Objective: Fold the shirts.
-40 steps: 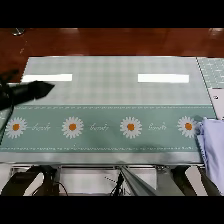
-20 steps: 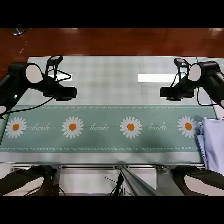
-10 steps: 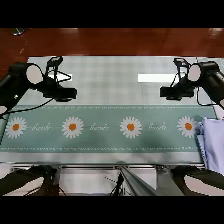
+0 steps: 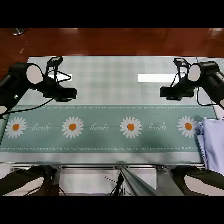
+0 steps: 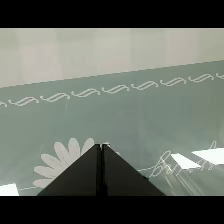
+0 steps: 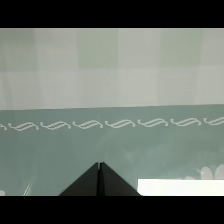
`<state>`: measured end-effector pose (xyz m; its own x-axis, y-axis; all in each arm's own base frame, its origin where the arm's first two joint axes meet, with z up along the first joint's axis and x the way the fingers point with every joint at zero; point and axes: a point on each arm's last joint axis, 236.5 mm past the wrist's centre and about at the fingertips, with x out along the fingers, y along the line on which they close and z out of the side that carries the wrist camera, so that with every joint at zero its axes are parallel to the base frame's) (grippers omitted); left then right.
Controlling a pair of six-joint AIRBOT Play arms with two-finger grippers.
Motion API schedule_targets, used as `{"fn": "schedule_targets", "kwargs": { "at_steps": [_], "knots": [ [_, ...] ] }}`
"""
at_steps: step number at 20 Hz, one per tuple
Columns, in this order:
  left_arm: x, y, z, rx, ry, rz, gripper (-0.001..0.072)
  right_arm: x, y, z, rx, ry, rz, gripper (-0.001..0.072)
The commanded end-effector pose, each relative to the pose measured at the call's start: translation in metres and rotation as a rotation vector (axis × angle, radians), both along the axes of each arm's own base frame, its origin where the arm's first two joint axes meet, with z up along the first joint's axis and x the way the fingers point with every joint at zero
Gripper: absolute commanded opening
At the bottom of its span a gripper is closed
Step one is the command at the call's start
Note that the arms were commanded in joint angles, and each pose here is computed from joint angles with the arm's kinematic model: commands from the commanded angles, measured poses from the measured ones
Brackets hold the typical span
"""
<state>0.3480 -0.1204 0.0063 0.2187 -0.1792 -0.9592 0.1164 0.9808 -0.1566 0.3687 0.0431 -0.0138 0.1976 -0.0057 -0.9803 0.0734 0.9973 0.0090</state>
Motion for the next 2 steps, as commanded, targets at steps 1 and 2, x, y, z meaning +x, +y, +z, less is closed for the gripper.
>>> {"fn": "schedule_targets", "kwargs": {
  "at_steps": [1, 2],
  "knots": [
    [-0.0001, -0.0001, 0.0, 0.0, 0.0, -0.001, 0.0026, -0.0001, 0.0003, -0.0004, 0.0, 0.001, 0.002, 0.0021],
    [-0.0001, -0.0001, 0.0, 0.0, 0.0, -0.001, 0.0026, -0.0002, 0.0003, -0.0004, 0.0, 0.002, 0.001, 0.0021]
  ]
}}
